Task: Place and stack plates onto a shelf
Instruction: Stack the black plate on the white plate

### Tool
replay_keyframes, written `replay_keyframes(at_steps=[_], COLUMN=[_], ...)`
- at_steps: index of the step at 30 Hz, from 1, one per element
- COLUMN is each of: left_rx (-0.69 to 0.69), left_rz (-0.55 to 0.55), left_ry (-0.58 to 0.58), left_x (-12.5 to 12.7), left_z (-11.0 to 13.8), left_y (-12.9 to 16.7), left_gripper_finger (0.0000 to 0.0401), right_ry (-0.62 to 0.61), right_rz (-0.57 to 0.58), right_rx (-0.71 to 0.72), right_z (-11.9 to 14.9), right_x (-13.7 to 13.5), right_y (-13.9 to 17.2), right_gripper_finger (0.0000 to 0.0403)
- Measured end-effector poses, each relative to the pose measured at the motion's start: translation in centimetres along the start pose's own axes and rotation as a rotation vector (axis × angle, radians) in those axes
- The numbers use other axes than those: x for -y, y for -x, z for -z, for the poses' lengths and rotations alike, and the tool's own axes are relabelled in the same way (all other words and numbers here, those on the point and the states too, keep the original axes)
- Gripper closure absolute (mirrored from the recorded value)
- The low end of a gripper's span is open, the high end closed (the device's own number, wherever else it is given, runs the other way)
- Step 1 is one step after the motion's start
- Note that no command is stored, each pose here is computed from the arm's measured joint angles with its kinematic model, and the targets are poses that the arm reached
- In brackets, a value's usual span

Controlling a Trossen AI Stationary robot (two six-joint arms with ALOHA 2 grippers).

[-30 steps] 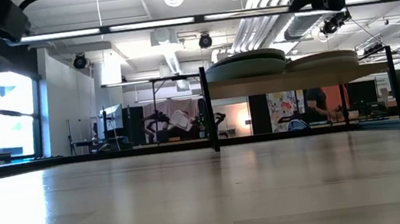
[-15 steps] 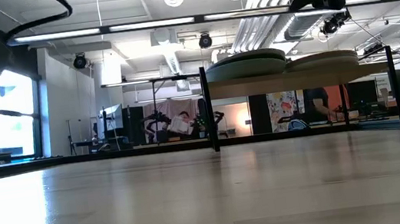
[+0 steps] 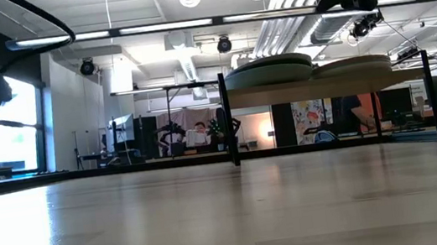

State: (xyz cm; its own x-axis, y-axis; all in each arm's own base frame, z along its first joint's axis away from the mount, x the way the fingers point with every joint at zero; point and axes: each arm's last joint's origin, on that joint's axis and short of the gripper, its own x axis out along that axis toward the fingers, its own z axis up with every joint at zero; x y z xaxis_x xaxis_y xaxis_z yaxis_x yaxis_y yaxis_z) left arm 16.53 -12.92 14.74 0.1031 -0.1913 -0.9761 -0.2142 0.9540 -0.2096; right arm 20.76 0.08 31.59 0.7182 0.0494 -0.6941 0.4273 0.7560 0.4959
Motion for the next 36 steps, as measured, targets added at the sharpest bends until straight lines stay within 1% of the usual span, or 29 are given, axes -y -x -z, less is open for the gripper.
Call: replay_keyframes(at_steps=[5, 7, 10, 13, 16, 17, 21, 30, 33, 36], left_rx=[0.018, 0.022, 0.021, 0.013, 0.002, 0.005, 0.021, 0.022, 0.039, 0.064], left_rz=[0.032, 0.036, 0.035, 0.042, 0.077, 0.092, 0.117, 0.128, 0.115, 0.078], left_ry=[-0.003, -0.003, 0.007, 0.029, 0.046, 0.049, 0.058, 0.142, 0.165, 0.181], left_x=[0.0, 0.0, 0.0, 0.0, 0.2, 0.4, 0.6, 0.9, 1.1, 1.3], left_z=[0.0, 0.0, 0.0, 0.0, -0.1, -0.2, -0.3, -0.7, -1.3, -2.2], left_y=[-0.4, -0.4, -0.4, -0.4, -0.4, -0.4, -0.3, 0.1, 0.9, 2.0], left_gripper_finger=[0.0285, 0.0292, 0.0316, 0.0351, 0.0387, 0.0393, 0.0392, 0.0399, 0.0399, 0.04], right_ry=[0.0, 0.0, 0.0, 0.0, 0.0, 0.0, 0.0, -0.016, -0.033, -0.032], right_rz=[0.0, 0.0, 0.005, 0.017, 0.018, 0.018, 0.018, 0.016, 0.012, 0.012], right_rx=[0.0, 0.001, 0.005, 0.015, 0.016, 0.016, 0.016, 0.014, 0.011, 0.011], right_z=[0.0, 0.0, 0.0, 0.0, 0.0, 0.0, 0.0, 0.0, 0.0, 0.0], right_x=[0.0, 0.0, 0.0, 0.0, 0.1, 0.1, 0.1, 0.0, 0.0, 0.0], right_y=[0.0, 0.0, 0.0, 0.0, 0.0, 0.0, 0.0, 0.0, 0.0, 0.0], right_gripper_finger=[0.0279, 0.0279, 0.0279, 0.0279, 0.0279, 0.0279, 0.0279, 0.0279, 0.0279, 0.0279])
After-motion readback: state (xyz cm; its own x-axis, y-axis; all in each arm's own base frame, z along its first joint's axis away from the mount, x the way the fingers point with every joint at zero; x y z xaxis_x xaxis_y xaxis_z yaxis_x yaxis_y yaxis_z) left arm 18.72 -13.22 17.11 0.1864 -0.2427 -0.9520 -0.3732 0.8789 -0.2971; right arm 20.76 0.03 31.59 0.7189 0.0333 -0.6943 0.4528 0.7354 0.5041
